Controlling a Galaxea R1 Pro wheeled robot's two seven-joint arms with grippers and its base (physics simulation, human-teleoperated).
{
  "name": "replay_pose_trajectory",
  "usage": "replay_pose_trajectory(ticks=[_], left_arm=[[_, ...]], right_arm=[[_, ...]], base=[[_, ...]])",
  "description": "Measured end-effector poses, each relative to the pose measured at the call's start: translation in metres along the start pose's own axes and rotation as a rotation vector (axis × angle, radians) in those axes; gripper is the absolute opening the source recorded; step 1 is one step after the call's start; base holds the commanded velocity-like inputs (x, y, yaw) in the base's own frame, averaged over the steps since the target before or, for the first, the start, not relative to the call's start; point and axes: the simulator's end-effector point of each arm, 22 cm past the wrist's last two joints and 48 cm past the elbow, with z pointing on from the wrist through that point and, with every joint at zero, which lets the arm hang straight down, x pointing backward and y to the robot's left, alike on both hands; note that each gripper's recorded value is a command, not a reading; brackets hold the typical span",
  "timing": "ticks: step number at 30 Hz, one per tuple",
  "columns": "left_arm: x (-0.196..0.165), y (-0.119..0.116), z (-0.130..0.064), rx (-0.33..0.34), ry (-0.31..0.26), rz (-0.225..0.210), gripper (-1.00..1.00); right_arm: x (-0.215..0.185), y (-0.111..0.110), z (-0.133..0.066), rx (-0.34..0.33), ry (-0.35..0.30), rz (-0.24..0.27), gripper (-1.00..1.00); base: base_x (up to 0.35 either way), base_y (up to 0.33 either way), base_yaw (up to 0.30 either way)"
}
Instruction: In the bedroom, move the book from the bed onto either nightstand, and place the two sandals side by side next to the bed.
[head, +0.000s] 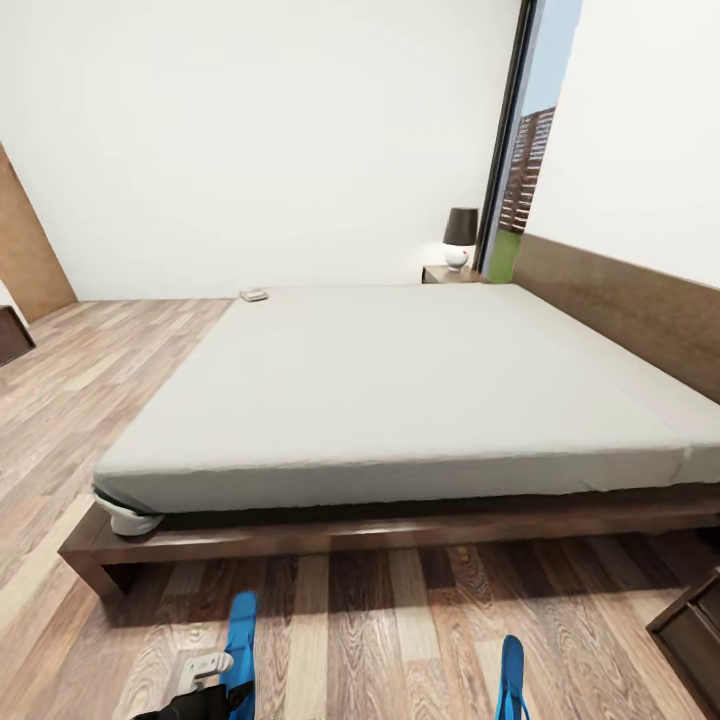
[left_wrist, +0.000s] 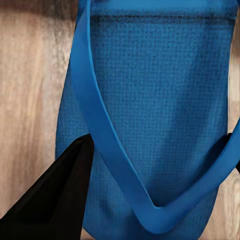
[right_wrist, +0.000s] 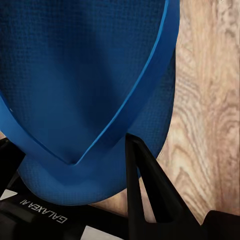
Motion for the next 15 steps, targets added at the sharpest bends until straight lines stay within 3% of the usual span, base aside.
replay_pose_trajectory(ticks=[12, 15], left_arm=[[0.0, 0.0, 0.0, 0.0, 0.0, 0.0, -1.0], [-0.0003, -0.0001, 0.0001, 0.0, -0.001, -0.001, -1.0]], right_arm=[[-0.0002, 0.0, -0.0001, 0.0, 0.0, 0.0, -1.0], [0.0002, 0.0004, -0.0001, -0.002, 0.001, -0.001, -1.0]], base=[[0.0, 0.0, 0.288], [0.0, 0.0, 0.112]])
